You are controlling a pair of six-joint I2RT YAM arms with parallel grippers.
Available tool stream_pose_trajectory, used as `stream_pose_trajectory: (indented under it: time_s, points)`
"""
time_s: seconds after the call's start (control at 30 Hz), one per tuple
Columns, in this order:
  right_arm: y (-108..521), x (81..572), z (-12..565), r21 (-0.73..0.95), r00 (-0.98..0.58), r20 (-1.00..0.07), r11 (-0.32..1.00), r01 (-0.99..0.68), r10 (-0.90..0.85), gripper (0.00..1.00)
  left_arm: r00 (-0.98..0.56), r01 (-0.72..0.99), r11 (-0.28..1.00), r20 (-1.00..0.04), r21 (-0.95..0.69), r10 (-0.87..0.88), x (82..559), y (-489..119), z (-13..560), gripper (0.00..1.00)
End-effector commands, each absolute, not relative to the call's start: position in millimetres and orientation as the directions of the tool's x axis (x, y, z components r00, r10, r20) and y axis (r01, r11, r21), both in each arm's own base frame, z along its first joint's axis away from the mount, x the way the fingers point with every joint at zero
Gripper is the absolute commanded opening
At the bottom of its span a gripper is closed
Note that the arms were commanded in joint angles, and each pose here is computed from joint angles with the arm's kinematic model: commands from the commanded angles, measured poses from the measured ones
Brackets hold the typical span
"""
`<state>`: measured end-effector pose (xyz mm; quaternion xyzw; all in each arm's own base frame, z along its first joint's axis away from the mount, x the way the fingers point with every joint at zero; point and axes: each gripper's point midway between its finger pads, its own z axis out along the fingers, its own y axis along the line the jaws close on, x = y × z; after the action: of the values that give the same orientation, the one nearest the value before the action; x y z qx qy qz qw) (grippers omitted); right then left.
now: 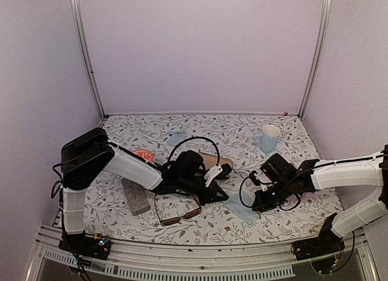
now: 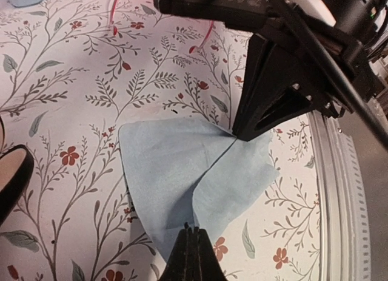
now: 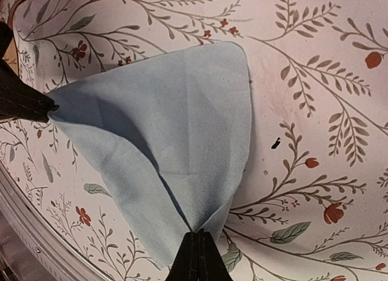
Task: Organize the sunglasses
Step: Adjust the glasses cleaning cloth at the center of the board.
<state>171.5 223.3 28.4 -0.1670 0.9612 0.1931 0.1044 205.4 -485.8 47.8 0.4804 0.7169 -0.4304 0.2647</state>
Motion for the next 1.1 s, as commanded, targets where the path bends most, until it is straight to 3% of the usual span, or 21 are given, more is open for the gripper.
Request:
stream_pose_trajectory:
  time_s: [0.0, 0.17, 0.37, 0.53, 0.7, 1.07]
  points:
    - [224, 182, 43, 0.312, -0.908, -0.309, 0.872, -0.377, -0.282, 0.02, -0.384, 0.923, 0.164, -0.832, -0.347, 0.400, 210, -481, 79, 0.00]
    - [218, 191, 44, 0.261, -0.911, -0.306, 0.896, -0.359, -0.276, 0.06, -0.399, 0.917, 0.174, -0.825, -0.359, 0.399, 205, -472, 78, 0.00]
    - [216, 191, 39, 0.246, -0.917, -0.291, 0.905, -0.347, -0.272, 0.23, -0.426, 0.905, 0.184, -0.800, -0.384, 0.422, 196, -464, 64, 0.00]
    - [220, 189, 46, 0.285, -0.911, -0.315, 0.889, -0.358, -0.266, 0.30, -0.432, 0.901, 0.181, -0.788, -0.394, 0.437, 189, -460, 56, 0.00]
    - [233, 188, 49, 0.341, -0.901, -0.333, 0.855, -0.390, -0.278, 0.31, -0.429, 0.903, 0.181, -0.792, -0.389, 0.435, 190, -461, 58, 0.00]
    - [242, 190, 32, 0.353, -0.901, -0.311, 0.844, -0.404, -0.301, 0.26, -0.425, 0.905, 0.181, -0.795, -0.385, 0.432, 192, -464, 57, 0.00]
